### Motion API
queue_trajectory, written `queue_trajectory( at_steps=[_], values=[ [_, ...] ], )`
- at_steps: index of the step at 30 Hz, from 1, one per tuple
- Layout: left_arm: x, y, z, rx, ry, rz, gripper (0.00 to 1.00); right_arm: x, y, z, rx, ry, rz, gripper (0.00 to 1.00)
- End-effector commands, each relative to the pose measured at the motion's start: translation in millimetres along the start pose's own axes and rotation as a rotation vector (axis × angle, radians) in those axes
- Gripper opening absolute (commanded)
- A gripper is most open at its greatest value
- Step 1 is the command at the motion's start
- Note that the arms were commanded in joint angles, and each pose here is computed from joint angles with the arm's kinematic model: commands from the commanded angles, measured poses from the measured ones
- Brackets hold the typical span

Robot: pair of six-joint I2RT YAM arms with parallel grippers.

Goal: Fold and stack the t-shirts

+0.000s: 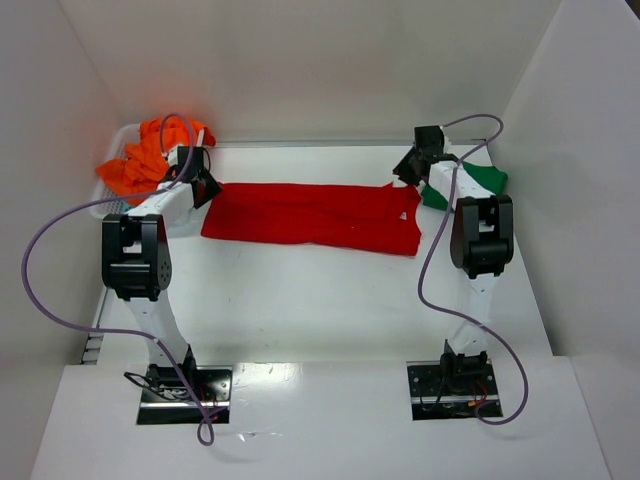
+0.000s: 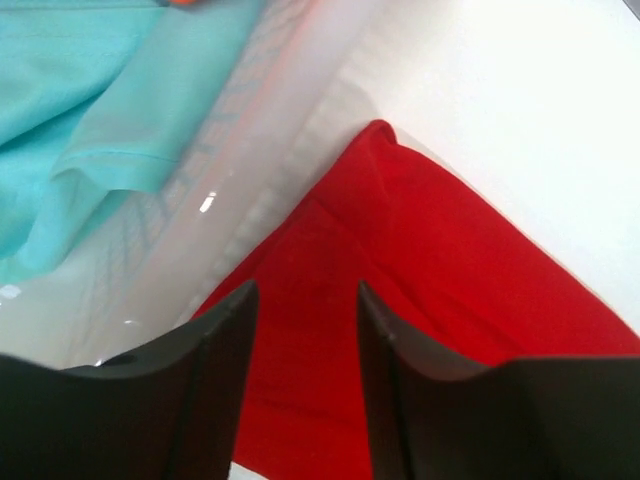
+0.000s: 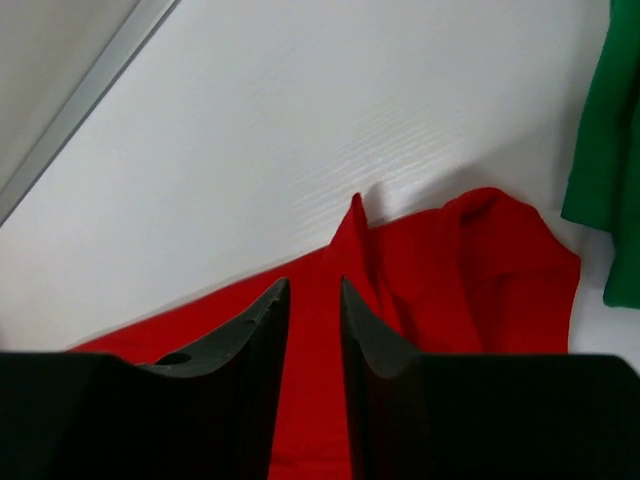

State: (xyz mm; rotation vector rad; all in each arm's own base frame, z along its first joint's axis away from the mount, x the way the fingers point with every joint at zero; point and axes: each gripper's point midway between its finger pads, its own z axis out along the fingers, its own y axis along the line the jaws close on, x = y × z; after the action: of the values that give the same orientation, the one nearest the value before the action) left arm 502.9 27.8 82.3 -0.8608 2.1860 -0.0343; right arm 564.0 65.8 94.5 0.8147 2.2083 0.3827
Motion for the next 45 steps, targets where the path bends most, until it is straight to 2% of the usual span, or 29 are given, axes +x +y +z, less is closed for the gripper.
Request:
queue_trajectory(
  at_steps=[1,2,6,7,9,12,16,17,18,25,33,43,45],
  values=[
    [-18.0,-14.2,0.1,0.064,-0.037,-0.001,0.54,-10.7,8.8,1.0,-0.049,-0.001,-0.024,0.33],
    [-17.3,-19.6,-2.8,0.099,-0.031,0.008,0.58,-9.3,9.5,-2.1,-0.055,0.005,-0.024,0.34],
    [-22.1,-54.8,-22.2,0.273,-0.028,0.066,0.68,-19.2,17.0,-36.0,-0.085,-0.028,-0.044,0.56],
    [-18.2,-59.6,-24.5,0.306,-0.008,0.08,0.72,-14.6,10.0,-40.2,-0.071,-0.028,-0.044,0.58],
    [-21.9,-81.1,-41.4,0.384,-0.032,0.114,0.76,-13.4,14.1,-56.2,-0.108,-0.034,-0.045,0.58],
    [-9.2,-108.4,-62.1,0.507,-0.002,0.177,0.81,0.2,16.7,-79.8,-0.165,0.005,-0.048,0.58],
    [19.9,-136.5,-80.1,0.62,0.056,0.262,0.86,49.8,10.0,-80.9,-0.147,0.091,-0.086,0.56],
    [34.8,-136.5,-78.3,0.624,0.091,0.286,0.86,57.6,9.7,-79.6,-0.148,0.101,-0.093,0.56],
    [78.5,-143.5,-87.2,0.636,0.188,0.363,0.89,81.7,7.1,-76.7,-0.145,0.137,-0.093,0.56],
    [122.3,-130.0,-93.5,0.603,0.241,0.396,0.9,109.4,-15.5,-62.8,-0.062,0.175,-0.124,0.56],
    [150.8,-121.9,-88.6,0.576,0.298,0.424,0.9,120.2,-27.9,-49.8,-0.03,0.193,-0.126,0.53],
    [161.8,-118.4,-75.8,0.55,0.335,0.419,0.9,122.5,-27.9,-35.7,-0.027,0.197,-0.126,0.49],
    [164.6,-116.6,-72.9,0.546,0.34,0.429,0.9,125.4,-30.8,-32.9,-0.019,0.204,-0.126,0.45]
  ],
)
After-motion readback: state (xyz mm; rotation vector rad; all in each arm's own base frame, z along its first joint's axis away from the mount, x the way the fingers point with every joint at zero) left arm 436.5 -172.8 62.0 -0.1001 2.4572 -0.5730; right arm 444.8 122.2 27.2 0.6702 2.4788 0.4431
